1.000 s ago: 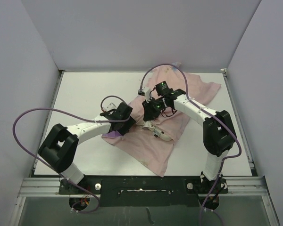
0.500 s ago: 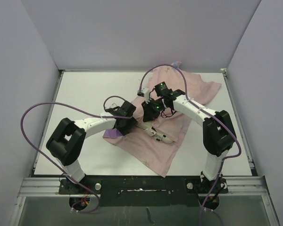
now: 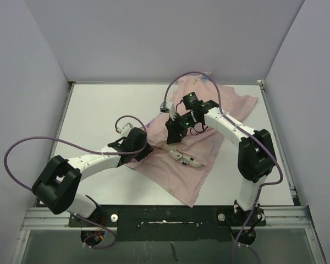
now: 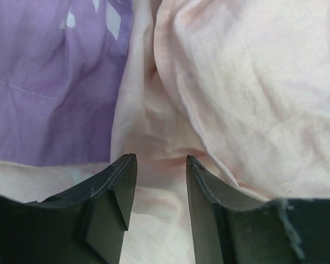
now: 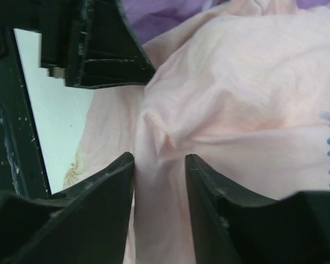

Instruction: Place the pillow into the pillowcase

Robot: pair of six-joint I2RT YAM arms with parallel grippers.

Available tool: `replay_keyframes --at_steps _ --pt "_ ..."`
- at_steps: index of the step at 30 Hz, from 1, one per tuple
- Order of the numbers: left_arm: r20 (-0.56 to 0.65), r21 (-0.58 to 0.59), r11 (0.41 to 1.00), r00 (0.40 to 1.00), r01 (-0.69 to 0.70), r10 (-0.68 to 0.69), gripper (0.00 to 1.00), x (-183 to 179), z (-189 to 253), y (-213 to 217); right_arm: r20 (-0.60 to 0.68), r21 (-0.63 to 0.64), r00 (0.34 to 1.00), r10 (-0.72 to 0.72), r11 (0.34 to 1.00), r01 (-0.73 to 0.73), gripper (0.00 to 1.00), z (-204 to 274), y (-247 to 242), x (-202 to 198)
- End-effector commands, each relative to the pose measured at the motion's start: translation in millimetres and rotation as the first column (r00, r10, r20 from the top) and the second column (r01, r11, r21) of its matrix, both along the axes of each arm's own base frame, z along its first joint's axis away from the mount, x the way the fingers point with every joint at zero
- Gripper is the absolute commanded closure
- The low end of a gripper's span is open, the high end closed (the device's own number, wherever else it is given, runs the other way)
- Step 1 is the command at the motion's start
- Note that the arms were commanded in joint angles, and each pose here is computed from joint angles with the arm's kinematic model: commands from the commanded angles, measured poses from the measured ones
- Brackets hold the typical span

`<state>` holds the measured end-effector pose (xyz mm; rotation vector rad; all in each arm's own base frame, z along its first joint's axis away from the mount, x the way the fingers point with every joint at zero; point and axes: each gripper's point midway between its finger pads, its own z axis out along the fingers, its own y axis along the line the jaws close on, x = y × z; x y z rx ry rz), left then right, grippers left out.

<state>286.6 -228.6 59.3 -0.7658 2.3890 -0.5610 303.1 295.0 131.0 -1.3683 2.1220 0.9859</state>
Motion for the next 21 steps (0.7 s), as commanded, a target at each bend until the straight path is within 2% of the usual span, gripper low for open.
replay_keyframes --at_steps 1,6,9,11,14,16,21 --pt "0.030 -0.065 0.996 0.998 0.057 -0.055 0.61 10.1 7.4 -18.8 0.136 0.127 0.977 0.167 0.975 -0.184 0.53 62.6 9.1 -17.8" --pt "-0.091 -0.029 0.999 0.995 0.044 -0.046 0.53 8.3 -12.1 -22.8 0.175 0.175 0.938 0.300 0.928 -0.329 0.46 83.9 15.2 -46.0" --pt "-0.137 -0.009 1.000 0.990 0.027 -0.028 0.52 8.4 -21.5 -20.6 0.173 0.159 0.910 0.377 0.901 -0.404 0.45 78.2 18.5 -71.5" --pt "-0.175 0.004 1.000 0.984 0.012 -0.011 0.52 5.9 -28.8 -17.5 0.160 0.108 0.907 0.390 0.906 -0.409 0.45 62.7 18.2 -81.1" --pt "-0.240 0.026 1.000 0.971 -0.008 0.014 0.56 -2.2 -44.1 -11.7 0.165 0.002 0.932 0.322 0.945 -0.327 0.45 37.2 9.3 -68.7" --pt "-0.261 0.021 1.000 0.965 -0.011 0.016 0.64 -6.4 -50.8 -10.0 0.182 -0.078 0.942 0.282 0.959 -0.272 0.41 19.8 -0.3 -57.6" --pt "-0.224 -0.014 1.000 0.974 0.016 -0.019 0.96 -4.9 -50.2 -11.9 0.266 -0.224 0.943 0.202 0.964 -0.143 0.32 -8.5 -20.5 -31.8"
